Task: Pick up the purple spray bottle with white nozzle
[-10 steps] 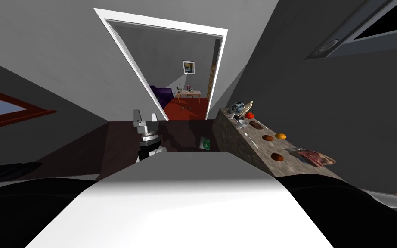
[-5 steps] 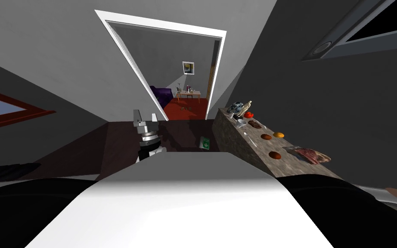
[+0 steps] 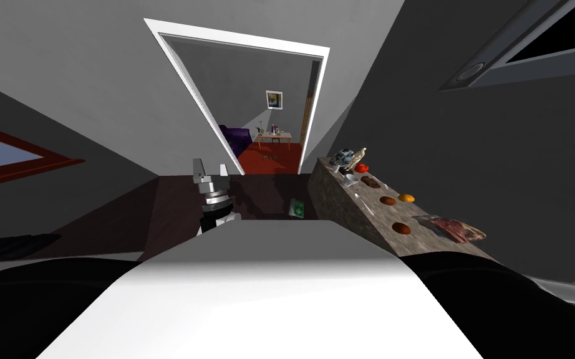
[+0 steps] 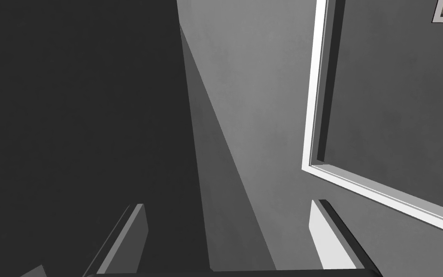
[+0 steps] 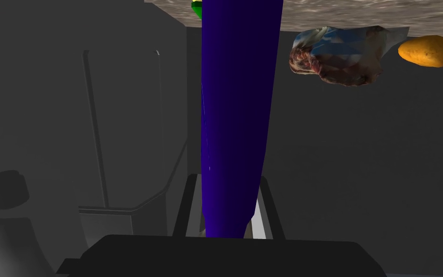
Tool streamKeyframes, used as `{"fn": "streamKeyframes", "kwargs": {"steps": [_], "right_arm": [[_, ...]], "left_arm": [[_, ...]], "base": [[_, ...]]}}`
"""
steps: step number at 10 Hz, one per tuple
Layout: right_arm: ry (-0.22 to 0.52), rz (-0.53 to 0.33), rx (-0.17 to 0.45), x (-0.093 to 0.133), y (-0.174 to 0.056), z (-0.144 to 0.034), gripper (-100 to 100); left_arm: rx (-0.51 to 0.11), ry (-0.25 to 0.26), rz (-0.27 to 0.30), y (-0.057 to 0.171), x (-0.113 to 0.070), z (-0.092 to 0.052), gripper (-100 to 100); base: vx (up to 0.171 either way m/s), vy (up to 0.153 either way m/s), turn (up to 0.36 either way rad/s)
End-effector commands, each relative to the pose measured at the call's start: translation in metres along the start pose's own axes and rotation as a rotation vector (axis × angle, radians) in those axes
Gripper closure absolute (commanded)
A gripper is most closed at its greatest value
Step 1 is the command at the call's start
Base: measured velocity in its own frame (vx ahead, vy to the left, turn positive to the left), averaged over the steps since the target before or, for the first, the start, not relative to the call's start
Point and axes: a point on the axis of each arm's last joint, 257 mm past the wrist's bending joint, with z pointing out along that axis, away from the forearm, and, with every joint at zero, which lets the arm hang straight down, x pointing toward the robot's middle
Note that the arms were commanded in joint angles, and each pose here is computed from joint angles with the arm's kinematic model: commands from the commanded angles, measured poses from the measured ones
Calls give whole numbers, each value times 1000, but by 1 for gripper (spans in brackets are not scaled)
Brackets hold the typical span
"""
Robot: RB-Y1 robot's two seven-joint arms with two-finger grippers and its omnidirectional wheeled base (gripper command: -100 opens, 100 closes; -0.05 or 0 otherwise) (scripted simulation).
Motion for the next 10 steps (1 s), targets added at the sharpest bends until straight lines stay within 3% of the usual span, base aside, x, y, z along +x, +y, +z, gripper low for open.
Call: {"fn": "streamKeyframes", "kwargs": {"steps": [1,4,5,9,10], "right_arm": [[7,1,1,7,-17,-5,100],[9,0,11,11,-47,-12,100],[10,10,11,11,-47,-12,100],[5,9,40,10,-97,-26,100],[5,14,40,10,-97,-26,100]], "left_arm": [[0,0,0,0,0,0,0],[0,0,0,0,0,0,0],[0,0,0,0,0,0,0],[0,0,0,0,0,0,0],[0,0,0,0,0,0,0]], "base": [[85,6,51],[70,7,53],[43,10,20],[67,9,46],[52,-1,19]]}}
